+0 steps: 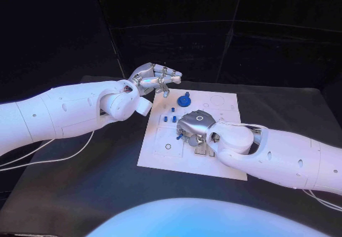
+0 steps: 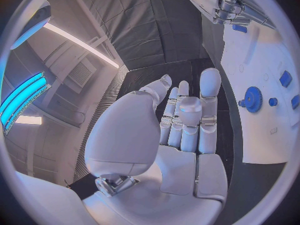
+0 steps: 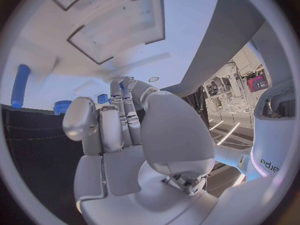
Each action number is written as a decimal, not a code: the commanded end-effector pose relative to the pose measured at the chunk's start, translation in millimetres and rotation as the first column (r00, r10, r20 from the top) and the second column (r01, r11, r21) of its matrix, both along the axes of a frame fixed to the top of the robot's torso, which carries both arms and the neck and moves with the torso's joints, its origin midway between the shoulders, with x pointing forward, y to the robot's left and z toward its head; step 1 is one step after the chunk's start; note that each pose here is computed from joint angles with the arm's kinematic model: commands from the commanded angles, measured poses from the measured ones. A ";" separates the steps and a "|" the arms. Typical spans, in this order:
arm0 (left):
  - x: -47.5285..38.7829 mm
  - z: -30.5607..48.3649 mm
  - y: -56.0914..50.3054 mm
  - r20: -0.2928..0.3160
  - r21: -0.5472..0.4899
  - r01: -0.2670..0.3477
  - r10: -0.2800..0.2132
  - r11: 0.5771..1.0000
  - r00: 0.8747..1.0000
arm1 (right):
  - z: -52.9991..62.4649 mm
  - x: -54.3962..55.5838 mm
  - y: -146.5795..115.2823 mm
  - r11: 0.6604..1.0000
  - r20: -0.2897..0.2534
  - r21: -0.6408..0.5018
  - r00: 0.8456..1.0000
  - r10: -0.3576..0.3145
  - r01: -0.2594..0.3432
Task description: Assemble the parts on the task board
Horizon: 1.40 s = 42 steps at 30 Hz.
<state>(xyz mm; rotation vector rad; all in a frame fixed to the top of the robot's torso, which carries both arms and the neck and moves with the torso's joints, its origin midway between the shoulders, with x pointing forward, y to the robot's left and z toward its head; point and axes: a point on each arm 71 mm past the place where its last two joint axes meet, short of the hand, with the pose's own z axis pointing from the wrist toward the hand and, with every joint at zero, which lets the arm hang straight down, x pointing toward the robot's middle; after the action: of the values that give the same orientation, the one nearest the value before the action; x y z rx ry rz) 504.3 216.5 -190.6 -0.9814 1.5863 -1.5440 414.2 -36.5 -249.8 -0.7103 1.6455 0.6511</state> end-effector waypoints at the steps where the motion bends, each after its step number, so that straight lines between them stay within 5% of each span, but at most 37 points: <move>1: -0.2 1.2 -1.4 0.000 -0.010 0.011 -0.011 1.000 1.000 | 0.7 -0.6 1.3 1.000 0.006 -0.012 1.000 0.004 -0.004; 42: -0.3 0.7 -1.6 -0.007 -0.007 0.014 -0.014 1.000 1.000 | 2.4 -5.3 8.3 0.999 -0.036 0.031 0.999 0.030 -0.029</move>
<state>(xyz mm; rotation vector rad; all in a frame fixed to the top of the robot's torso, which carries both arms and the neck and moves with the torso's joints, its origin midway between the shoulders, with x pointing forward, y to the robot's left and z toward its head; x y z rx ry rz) 504.2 216.2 -191.1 -0.9839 1.5947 -1.5433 410.8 -30.0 -248.0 -0.7052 1.6543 0.6872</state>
